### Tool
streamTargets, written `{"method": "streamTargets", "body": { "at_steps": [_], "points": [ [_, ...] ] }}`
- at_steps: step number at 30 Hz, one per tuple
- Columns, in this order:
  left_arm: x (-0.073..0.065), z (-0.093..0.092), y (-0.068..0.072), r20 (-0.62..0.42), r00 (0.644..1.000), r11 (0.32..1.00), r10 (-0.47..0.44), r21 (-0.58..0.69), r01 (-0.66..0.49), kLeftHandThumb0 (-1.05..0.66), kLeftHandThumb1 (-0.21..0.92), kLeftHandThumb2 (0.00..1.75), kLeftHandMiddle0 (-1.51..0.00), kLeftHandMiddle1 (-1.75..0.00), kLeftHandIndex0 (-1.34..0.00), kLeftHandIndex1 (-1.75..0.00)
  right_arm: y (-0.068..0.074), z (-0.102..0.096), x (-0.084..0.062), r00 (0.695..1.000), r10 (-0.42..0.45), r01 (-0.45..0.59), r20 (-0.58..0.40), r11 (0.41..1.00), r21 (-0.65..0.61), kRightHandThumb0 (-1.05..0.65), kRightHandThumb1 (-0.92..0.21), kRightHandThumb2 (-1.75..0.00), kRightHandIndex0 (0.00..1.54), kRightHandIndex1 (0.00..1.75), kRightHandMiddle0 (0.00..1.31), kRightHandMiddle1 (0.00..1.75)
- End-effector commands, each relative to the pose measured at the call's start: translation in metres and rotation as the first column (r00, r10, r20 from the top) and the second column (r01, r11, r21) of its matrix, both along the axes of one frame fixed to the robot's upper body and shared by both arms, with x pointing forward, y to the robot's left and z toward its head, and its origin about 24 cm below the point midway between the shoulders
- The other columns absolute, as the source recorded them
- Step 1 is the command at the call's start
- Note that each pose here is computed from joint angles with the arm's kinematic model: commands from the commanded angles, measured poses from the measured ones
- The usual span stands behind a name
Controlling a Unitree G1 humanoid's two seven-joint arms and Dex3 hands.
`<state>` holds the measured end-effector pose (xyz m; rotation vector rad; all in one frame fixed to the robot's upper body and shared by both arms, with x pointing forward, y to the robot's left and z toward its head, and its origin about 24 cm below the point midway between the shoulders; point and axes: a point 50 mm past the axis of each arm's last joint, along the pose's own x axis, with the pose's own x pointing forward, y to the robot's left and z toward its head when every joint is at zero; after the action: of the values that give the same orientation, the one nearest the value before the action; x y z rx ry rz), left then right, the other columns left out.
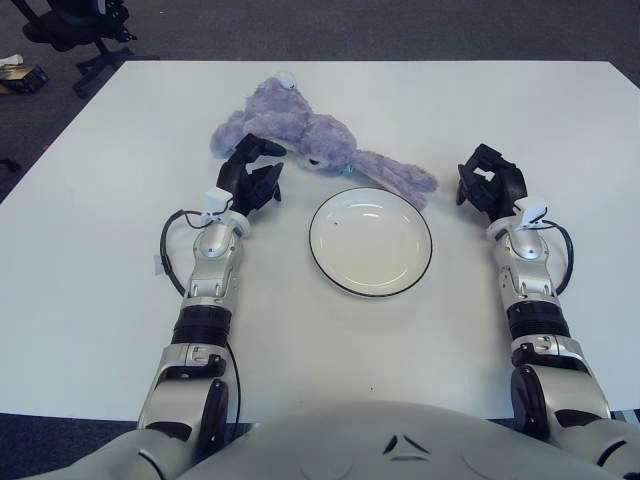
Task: Put the doll into the plate.
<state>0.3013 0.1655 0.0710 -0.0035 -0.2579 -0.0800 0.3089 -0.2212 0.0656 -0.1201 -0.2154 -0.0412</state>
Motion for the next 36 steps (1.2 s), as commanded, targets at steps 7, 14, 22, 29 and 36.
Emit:
{"method": "streamTargets", "body": {
  "at_steps": [7,14,22,29,36],
  "points": [
    [-0.0085,-0.0204,0.0003,-0.072,0.997,1.0,0.004,-0.015,-0.005,-0.36,0.92,0.27,-1.08,-1.75,-0.47,-1.46,-0.0035,-0.003,-0.0015,1.0,-0.01,0.01,-0.016,1.0,0.006,-0.31,-0.92,-0.33,1.01,1.75,0.69,1.75],
    [-0.0086,-0.0205,0.0001,-0.071,0.997,1.0,0.005,-0.016,-0.006,-0.36,0.92,0.27,-1.08,-1.75,-0.47,-1.46,-0.0035,-0.0029,-0.0015,1.0,-0.01,0.011,-0.016,1.0,0.006,-0.31,-0.92,-0.33,1.01,1.75,0.68,1.75],
    [-0.0087,-0.0205,0.0001,-0.07,0.998,1.0,0.006,-0.016,-0.007,-0.36,0.92,0.27,-1.08,-1.75,-0.47,-1.46,-0.0036,-0.0032,-0.0016,1.0,-0.011,0.011,-0.019,1.0,0.007,-0.31,-0.92,-0.33,1.01,1.75,0.68,1.75],
    [-0.0087,-0.0204,0.0001,-0.07,0.998,1.0,0.006,-0.015,-0.007,-0.36,0.92,0.27,-1.08,-1.75,-0.47,-1.46,-0.0037,-0.0033,-0.0016,1.0,-0.01,0.01,-0.019,1.0,0.007,-0.31,-0.92,-0.33,1.01,1.75,0.68,1.75],
    [-0.0088,-0.0201,0.0005,-0.063,0.998,1.0,0.014,-0.021,-0.015,-0.36,0.92,0.27,-1.08,-1.75,-0.47,-1.47,-0.0029,-0.003,-0.0015,1.0,-0.01,0.01,-0.017,1.0,0.006,-0.31,-0.92,-0.33,1.01,1.75,0.68,1.75]
  ]
}}
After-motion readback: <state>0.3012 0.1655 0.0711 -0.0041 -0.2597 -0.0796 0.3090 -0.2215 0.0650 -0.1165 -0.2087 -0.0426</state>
